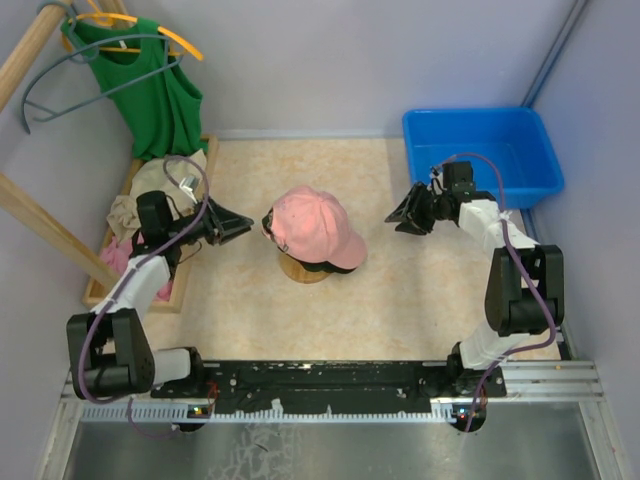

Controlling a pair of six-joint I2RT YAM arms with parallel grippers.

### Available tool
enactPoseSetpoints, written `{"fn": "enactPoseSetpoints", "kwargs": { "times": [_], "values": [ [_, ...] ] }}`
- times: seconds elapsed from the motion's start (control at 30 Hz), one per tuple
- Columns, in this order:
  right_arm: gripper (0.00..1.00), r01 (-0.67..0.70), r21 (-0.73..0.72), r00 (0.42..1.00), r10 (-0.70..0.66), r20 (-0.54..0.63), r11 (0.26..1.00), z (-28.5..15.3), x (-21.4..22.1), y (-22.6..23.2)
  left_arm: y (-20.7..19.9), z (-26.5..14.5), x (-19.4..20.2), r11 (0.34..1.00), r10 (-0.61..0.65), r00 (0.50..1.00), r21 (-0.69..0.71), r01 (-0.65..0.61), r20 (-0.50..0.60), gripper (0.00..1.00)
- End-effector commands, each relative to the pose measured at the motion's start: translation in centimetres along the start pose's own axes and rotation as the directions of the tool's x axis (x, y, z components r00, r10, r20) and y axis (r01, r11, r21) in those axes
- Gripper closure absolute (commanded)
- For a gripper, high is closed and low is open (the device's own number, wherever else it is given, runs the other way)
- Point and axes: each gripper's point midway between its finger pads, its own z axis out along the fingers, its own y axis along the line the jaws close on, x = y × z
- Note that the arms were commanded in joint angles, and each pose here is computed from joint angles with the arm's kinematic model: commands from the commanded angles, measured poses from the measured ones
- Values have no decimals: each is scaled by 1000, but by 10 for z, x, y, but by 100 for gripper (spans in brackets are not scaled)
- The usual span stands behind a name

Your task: Stack the hats

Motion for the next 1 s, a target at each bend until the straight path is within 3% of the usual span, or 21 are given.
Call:
{"fn": "enactPoseSetpoints", "kwargs": {
  "times": [0.0,0.23,0.33,0.37,0.4,0.47,0.53,0.7,0.77,0.8,0.87,0.97],
  "values": [
    [58,80,-48,995,-77,68,996,-23,-16,29,7,-17,-31,989,124,986,-99,-114,108,53],
    [56,153,-20,980,-149,131,988,-55,-6,35,27,-40,-75,935,294,911,-287,-211,289,47],
    [47,186,3,974,-185,135,983,-65,5,30,35,-49,-90,896,371,865,-373,-239,337,41],
    [43,198,13,971,-198,135,980,-68,9,27,38,-51,-95,881,401,849,-400,-253,345,16],
    [36,211,23,967,-212,140,977,-71,13,24,43,-54,-98,863,429,833,-432,-263,350,3],
    [23,238,50,956,-243,163,970,-78,17,19,53,-59,-100,822,485,809,-488,-293,331,1],
    [3,267,92,943,-280,181,959,-84,19,11,71,-69,-102,774,514,796,-572,-271,318,1],
    [1,319,167,898,-353,262,933,-103,13,7,119,-98,-109,628,584,750,-758,-175,311,1],
    [1,322,167,894,-358,269,932,-105,12,9,138,-104,-110,599,582,745,-792,-121,327,0],
    [1,321,165,895,-356,269,933,-105,12,10,140,-101,-113,581,631,717,-793,-183,297,0],
    [1,313,163,900,-347,265,936,-104,13,9,145,-83,-103,497,762,633,-748,-440,134,1],
    [1,303,181,902,-343,261,935,-102,12,4,155,-68,-90,509,785,607,-687,-519,123,0]
  ]
}}
